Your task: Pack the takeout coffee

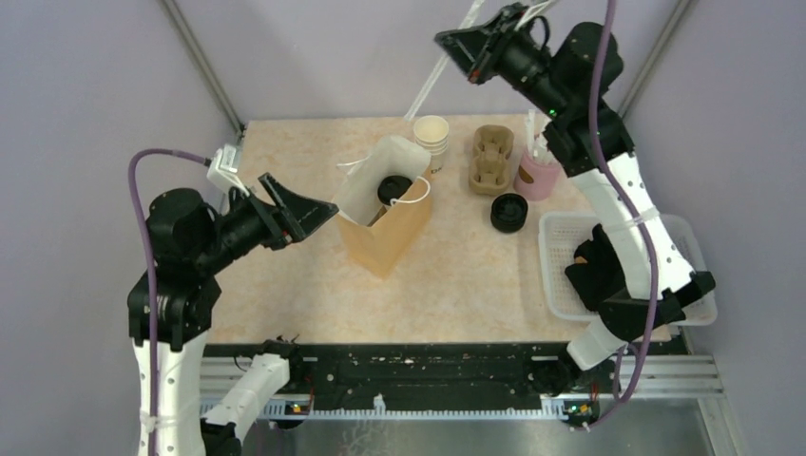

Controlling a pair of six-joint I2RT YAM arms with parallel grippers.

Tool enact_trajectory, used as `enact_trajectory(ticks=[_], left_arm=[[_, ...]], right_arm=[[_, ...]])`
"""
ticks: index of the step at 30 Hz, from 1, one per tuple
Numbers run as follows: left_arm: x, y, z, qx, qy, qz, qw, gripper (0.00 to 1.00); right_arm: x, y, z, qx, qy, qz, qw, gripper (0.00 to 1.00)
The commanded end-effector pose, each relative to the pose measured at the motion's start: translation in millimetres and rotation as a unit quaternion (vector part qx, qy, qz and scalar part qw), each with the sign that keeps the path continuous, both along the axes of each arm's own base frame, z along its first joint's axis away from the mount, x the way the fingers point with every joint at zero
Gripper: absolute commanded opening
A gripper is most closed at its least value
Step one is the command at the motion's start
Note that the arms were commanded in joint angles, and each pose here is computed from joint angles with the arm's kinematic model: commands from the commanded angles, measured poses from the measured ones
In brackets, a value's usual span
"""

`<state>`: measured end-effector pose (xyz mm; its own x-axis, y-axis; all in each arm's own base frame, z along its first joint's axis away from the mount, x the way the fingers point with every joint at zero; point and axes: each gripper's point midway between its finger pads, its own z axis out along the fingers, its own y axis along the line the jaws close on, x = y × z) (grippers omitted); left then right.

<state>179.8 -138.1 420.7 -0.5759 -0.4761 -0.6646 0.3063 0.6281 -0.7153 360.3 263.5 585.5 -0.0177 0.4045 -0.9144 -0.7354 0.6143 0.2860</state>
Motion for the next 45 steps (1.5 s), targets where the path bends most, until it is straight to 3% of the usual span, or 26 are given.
enact_trajectory(ticks=[1, 7, 13, 17, 20, 22, 26, 27, 36, 40, 45], left_arm=[[-16, -3, 13, -0.038, -0.014, -0.005, 0.999, 0.85], [-33, 1, 20, -0.043, -0.021, 0.004, 0.999, 0.85], [-39, 2, 21, -0.054, -0.021, 0.008, 0.998, 0.85], [-39, 2, 23, -0.057, -0.024, 0.009, 0.998, 0.85], [-39, 4, 25, -0.052, -0.03, 0.014, 0.998, 0.85], [-37, 7, 29, -0.037, -0.043, 0.02, 0.998, 0.86], [-32, 14, 48, 0.0, -0.078, 0.029, 0.997, 0.88], [-29, 15, 54, 0.009, -0.089, 0.031, 0.996, 0.89], [-19, 27, 120, 0.019, -0.221, 0.069, 0.973, 0.98], [-18, 30, 137, 0.015, -0.261, 0.081, 0.962, 0.98], [-10, 33, 138, 0.023, -0.265, 0.091, 0.96, 0.99]], right_arm=[[-9, 51, -13, 0.001, 0.009, 0.058, 0.998, 0.0], [-1, 94, -86, -0.046, 0.076, 0.094, 0.992, 0.0], [-22, 143, -148, -0.075, 0.115, 0.136, 0.981, 0.0], [-39, 151, -169, -0.12, 0.151, 0.119, 0.974, 0.46], [-38, 111, -161, -0.148, 0.191, 0.04, 0.969, 0.69], [-39, 72, -131, -0.158, 0.185, -0.015, 0.97, 0.79], [-64, -7, -85, -0.171, 0.17, -0.077, 0.967, 0.9], [-77, -24, -75, -0.171, 0.165, -0.087, 0.967, 0.97], [-191, -123, -56, -0.1, 0.159, -0.089, 0.978, 0.99], [-218, -155, -59, -0.058, 0.16, -0.105, 0.98, 0.99], [-229, -175, -61, -0.039, 0.167, -0.13, 0.977, 0.99]])
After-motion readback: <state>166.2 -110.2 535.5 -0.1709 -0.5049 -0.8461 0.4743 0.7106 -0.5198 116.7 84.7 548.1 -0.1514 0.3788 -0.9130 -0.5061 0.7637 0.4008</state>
